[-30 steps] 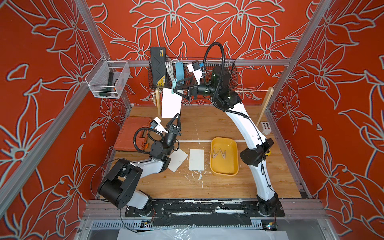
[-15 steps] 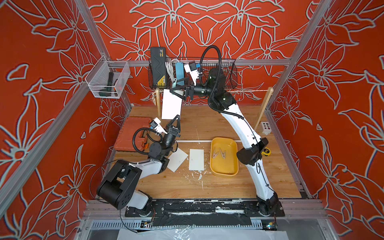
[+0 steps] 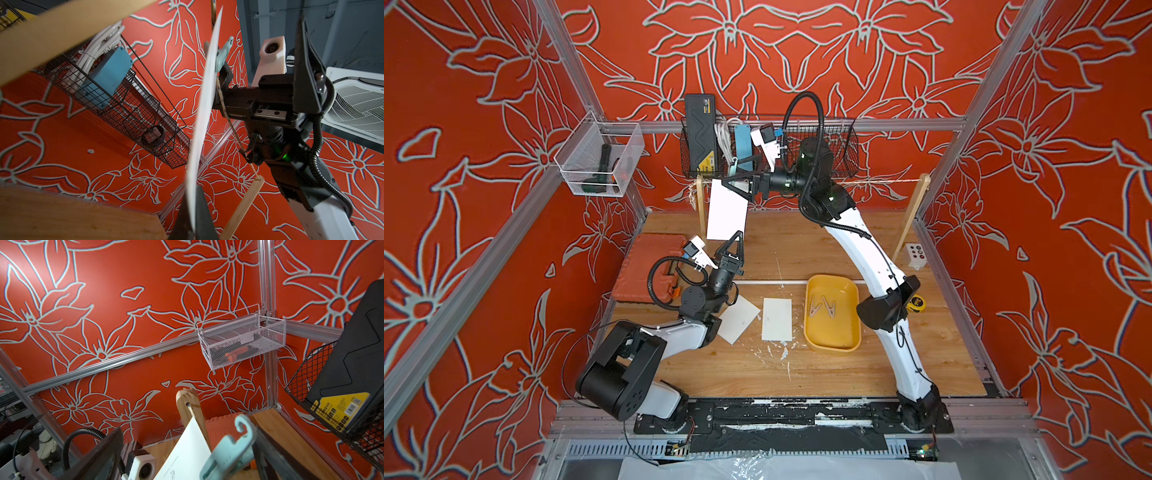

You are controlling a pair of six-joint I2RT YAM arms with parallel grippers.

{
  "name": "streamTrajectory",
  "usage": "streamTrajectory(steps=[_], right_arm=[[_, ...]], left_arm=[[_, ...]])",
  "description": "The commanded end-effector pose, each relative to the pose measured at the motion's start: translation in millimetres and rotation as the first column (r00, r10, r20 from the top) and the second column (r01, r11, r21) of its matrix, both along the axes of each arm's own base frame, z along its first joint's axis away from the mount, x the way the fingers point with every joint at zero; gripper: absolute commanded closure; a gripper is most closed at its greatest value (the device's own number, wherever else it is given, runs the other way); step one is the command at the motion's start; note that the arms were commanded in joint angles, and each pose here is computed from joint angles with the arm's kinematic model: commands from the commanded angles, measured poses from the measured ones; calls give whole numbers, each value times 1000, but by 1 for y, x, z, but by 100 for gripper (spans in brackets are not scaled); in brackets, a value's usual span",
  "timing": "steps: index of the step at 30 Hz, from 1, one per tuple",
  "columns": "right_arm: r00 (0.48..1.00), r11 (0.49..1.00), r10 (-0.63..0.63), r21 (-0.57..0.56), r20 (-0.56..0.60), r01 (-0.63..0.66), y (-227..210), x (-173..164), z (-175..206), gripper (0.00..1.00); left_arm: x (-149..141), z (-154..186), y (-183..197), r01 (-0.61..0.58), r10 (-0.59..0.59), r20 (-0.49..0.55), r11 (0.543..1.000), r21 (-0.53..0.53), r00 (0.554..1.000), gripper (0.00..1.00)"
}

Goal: Remove the postcards from the strings
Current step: Remove the clamp from the clothesline.

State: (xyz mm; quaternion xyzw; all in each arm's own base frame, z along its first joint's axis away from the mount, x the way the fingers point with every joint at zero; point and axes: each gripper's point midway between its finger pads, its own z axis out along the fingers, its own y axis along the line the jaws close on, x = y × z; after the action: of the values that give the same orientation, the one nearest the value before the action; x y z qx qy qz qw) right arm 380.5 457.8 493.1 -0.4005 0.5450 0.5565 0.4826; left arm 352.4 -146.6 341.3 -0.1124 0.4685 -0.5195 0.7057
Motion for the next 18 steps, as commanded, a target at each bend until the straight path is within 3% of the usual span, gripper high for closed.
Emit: streamTrajectory(steps=[1, 18], right_arm=[[997, 999, -30, 15, 70, 29, -13, -17, 28, 3], [999, 999, -47, 1, -25, 47, -2, 3, 5, 8]], left_arm=[[-16, 24, 8, -1, 4, 102, 1000, -24, 995, 100], [-11, 21, 4, 0, -2, 112, 1000, 16, 994, 100]])
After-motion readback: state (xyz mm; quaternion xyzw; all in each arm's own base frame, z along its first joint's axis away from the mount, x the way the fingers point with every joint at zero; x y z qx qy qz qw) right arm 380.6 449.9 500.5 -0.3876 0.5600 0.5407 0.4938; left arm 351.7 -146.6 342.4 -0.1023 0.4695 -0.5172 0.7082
